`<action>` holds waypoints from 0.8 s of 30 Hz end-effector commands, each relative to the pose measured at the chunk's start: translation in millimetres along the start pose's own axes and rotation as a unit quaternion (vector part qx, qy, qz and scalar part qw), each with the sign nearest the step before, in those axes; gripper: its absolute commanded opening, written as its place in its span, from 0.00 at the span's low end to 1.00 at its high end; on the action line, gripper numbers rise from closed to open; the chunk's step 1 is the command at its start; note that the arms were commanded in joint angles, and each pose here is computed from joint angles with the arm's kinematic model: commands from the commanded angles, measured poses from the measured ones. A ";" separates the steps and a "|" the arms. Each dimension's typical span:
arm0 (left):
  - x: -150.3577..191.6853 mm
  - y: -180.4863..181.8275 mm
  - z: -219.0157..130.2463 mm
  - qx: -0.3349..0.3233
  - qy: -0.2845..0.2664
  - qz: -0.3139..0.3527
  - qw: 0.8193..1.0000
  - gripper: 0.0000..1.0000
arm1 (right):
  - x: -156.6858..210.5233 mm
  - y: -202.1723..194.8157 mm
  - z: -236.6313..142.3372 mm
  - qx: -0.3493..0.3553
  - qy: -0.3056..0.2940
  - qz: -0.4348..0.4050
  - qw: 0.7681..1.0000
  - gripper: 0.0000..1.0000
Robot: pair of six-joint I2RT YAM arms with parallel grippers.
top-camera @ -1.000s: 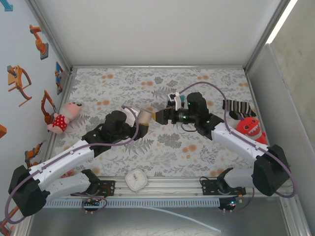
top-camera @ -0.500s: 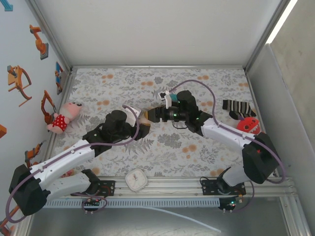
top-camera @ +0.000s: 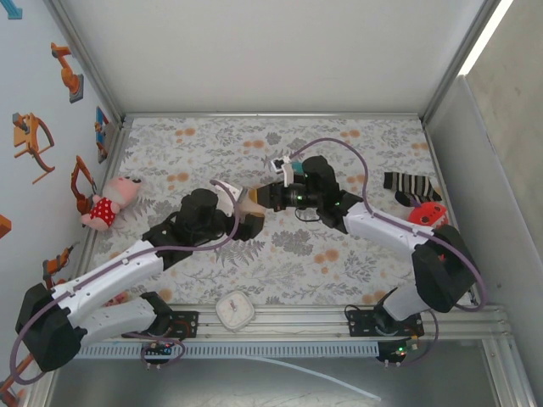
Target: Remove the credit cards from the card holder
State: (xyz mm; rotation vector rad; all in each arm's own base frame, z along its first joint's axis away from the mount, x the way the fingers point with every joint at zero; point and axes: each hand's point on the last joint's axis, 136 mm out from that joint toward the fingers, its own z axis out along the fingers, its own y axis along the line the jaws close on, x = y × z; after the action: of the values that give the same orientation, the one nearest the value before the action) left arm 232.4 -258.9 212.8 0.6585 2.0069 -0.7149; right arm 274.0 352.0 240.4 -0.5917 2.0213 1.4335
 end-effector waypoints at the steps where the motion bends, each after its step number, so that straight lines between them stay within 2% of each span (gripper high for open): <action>1: -29.2 -19.0 -18.2 0.071 -0.040 -0.021 0.996 0.96 | -31.5 25.8 -24.8 -0.036 -0.042 -0.049 0.997 0.00; 5: -31.2 -19.8 -23.2 0.109 -0.040 -0.055 0.992 0.95 | -41.0 41.6 -44.5 -0.077 -0.047 -0.071 0.993 0.00; 8: -34.1 -21.1 -28.5 0.134 -0.046 -0.070 0.987 0.90 | -41.6 58.8 -56.0 -0.111 -0.039 -0.086 0.989 0.00; 13: -42.7 -41.7 -43.0 0.196 -0.058 -0.053 0.977 0.88 | -34.6 80.4 -69.3 -0.145 -0.019 -0.114 0.983 0.00; 19: -52.6 -66.9 -60.4 0.269 -0.071 -0.035 0.960 0.82 | -30.5 92.2 -78.5 -0.155 -0.013 -0.133 0.979 0.00; 24: -49.3 -70.5 -58.7 0.283 -0.060 -0.038 0.957 0.81 | -31.8 100.2 -83.3 -0.165 -0.017 -0.140 0.976 0.00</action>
State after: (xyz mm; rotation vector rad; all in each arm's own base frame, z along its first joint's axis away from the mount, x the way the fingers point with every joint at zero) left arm 184.2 -272.3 285.7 0.7960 1.7750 -1.3016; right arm 225.0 309.9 326.7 -0.8808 1.7072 1.5972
